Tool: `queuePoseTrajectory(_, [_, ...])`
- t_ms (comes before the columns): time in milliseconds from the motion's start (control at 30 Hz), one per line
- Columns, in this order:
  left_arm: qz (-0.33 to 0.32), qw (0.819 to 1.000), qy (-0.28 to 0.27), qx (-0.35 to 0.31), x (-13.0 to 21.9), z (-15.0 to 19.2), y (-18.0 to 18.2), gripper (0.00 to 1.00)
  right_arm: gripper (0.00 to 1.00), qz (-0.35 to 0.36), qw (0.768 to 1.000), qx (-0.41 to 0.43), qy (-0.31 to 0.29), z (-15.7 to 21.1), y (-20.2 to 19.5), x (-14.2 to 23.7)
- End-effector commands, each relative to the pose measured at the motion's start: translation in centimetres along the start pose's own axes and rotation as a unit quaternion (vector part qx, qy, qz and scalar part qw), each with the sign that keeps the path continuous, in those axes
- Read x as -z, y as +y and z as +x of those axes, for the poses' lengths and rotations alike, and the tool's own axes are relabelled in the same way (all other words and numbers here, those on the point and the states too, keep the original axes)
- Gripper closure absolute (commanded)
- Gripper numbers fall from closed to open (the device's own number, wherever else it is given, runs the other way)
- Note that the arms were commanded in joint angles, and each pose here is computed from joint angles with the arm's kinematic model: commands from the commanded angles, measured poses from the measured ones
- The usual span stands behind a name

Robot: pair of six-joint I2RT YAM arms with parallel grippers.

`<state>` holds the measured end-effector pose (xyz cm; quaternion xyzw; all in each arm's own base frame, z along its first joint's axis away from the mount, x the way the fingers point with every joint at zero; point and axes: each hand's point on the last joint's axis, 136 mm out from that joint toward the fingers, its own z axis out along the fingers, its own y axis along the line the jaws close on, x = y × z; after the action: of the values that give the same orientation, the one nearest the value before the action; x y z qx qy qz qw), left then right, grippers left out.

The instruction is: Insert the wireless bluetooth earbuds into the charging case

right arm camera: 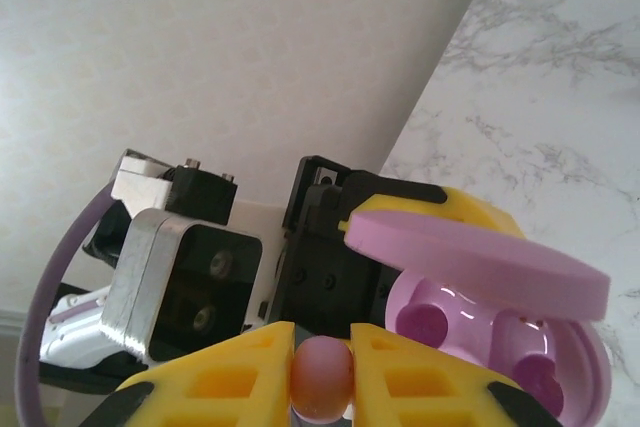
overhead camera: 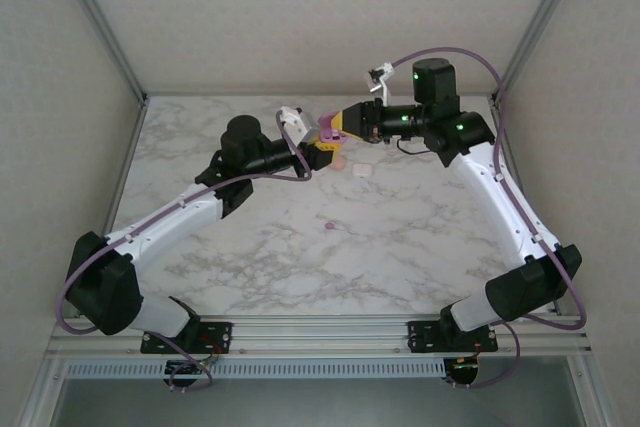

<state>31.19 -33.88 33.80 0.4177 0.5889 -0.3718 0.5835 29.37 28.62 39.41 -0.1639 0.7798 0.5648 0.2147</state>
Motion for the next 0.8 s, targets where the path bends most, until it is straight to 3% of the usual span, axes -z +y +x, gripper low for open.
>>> queuePoseTrajectory(0, [0.001, 0.999, -0.034, -0.012, -0.3, -2.4, -0.2, 0.77, 0.8, 0.016, 1.0, 0.011, -0.015, -0.6, -0.3, -0.5])
queuePoseTrajectory(767, [-0.032, 0.997, -0.059, -0.022, -0.3, -3.5, 0.7, 0.77, 0.79, 0.052, 0.999, -0.014, -0.003, 0.2, -2.5, -2.5])
